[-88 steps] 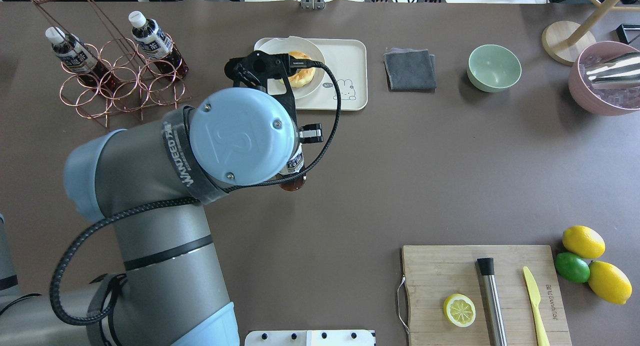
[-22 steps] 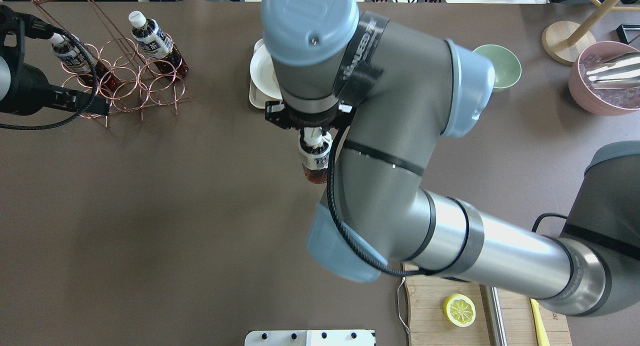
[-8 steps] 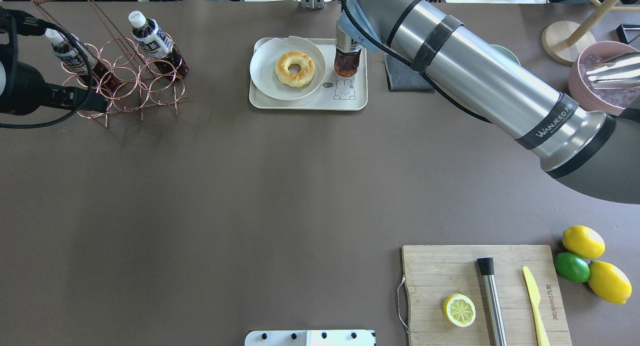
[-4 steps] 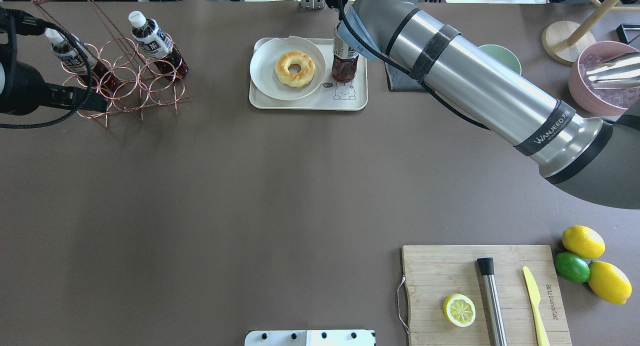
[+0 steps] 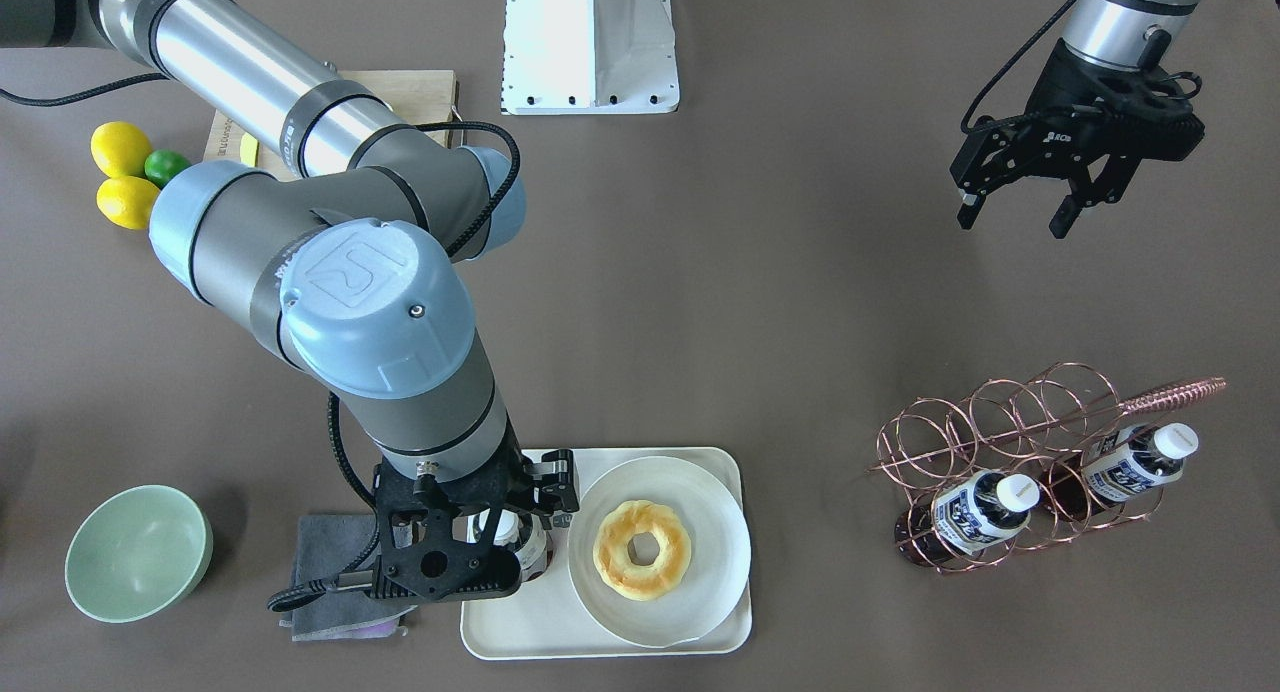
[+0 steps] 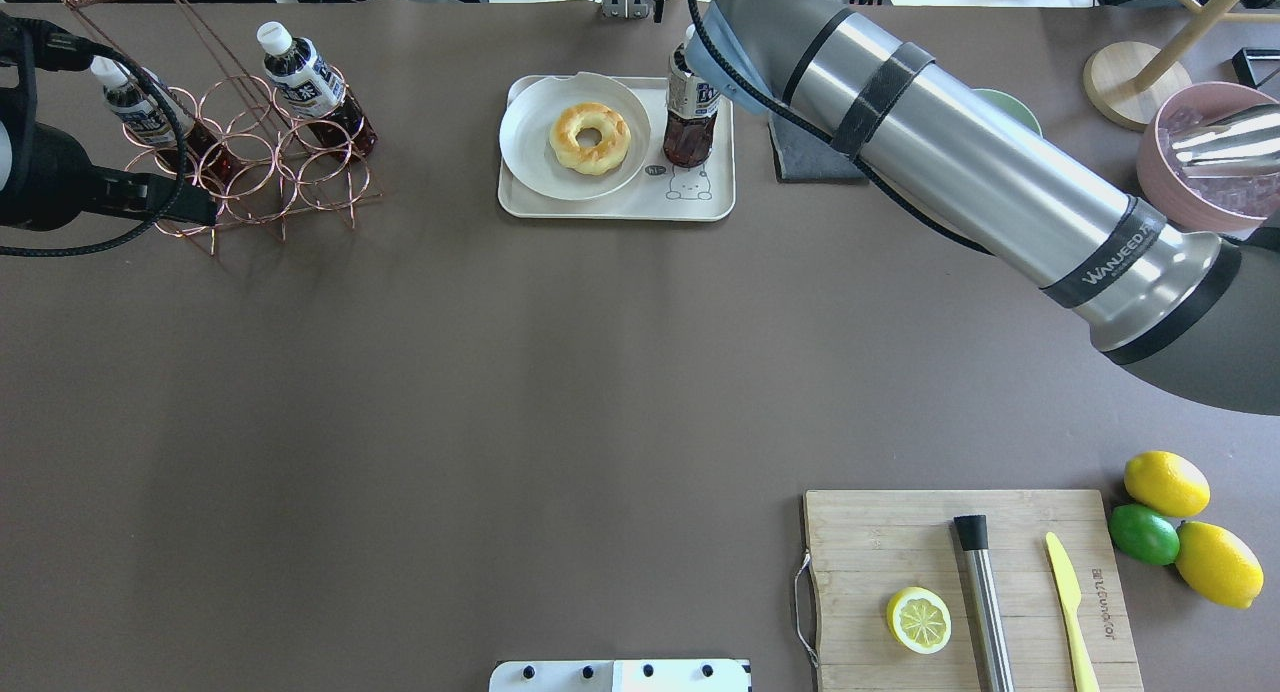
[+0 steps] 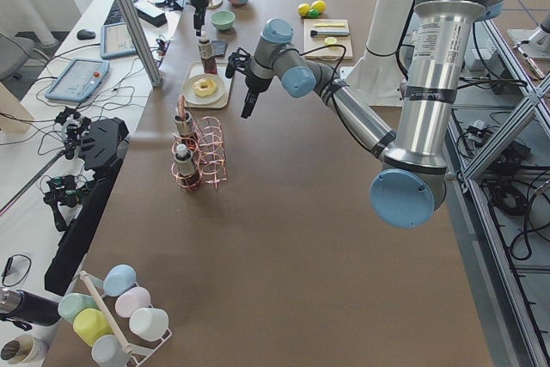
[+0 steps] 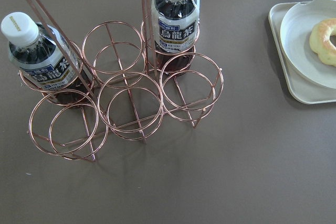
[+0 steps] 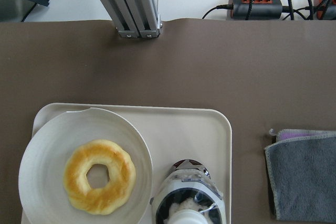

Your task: Place tea on tray

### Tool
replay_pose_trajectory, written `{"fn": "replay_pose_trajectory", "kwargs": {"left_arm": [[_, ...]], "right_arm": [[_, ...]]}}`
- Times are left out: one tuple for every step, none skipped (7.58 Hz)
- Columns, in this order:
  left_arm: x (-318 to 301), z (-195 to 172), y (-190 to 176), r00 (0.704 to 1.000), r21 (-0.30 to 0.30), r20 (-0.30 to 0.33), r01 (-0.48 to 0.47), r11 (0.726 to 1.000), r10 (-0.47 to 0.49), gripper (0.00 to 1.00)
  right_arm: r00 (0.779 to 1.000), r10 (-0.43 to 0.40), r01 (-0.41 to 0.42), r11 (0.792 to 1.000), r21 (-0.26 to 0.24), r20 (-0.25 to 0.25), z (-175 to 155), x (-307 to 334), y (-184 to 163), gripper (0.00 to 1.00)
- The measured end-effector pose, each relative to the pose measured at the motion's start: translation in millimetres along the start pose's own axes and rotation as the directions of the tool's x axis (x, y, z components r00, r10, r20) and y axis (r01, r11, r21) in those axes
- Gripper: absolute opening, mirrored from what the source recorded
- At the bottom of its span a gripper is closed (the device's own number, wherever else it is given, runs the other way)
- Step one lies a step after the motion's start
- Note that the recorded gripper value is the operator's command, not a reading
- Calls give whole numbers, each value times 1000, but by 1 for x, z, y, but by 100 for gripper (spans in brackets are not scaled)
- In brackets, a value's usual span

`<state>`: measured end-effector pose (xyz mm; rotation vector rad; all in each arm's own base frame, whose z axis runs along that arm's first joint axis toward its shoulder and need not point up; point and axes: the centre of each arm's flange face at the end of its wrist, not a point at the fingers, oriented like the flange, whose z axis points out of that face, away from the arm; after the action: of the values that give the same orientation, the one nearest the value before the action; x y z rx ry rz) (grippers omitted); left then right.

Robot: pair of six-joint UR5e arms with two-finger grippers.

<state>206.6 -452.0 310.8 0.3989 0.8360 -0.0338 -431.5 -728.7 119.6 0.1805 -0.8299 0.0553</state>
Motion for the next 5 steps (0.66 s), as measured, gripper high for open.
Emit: {"fn": "replay_pose_trajectory", "kwargs": {"left_arm": [[1, -3, 0, 1000, -20, -22, 3, 1000, -3, 97], [-7, -11, -4, 999, -37, -41, 22, 999, -23, 97], [-18, -19, -9, 998, -41, -47, 42, 998, -44, 97], [-38, -25, -10, 997, -48, -35, 60, 997, -62, 97], [-66, -29, -7, 999, -64, -16, 50, 997, -52, 97]], "right_arm": [[999, 9, -9, 1000, -6, 30, -16, 19, -4, 100], [999, 15, -15, 1000, -14, 45, -28, 49, -2, 100], [999, 1, -1, 1000, -20, 34, -43, 91, 7, 100], [999, -35, 36, 999, -27, 13, -57, 140, 30, 100], [997, -70, 69, 997, -34, -12, -72, 199, 61, 100]]}}
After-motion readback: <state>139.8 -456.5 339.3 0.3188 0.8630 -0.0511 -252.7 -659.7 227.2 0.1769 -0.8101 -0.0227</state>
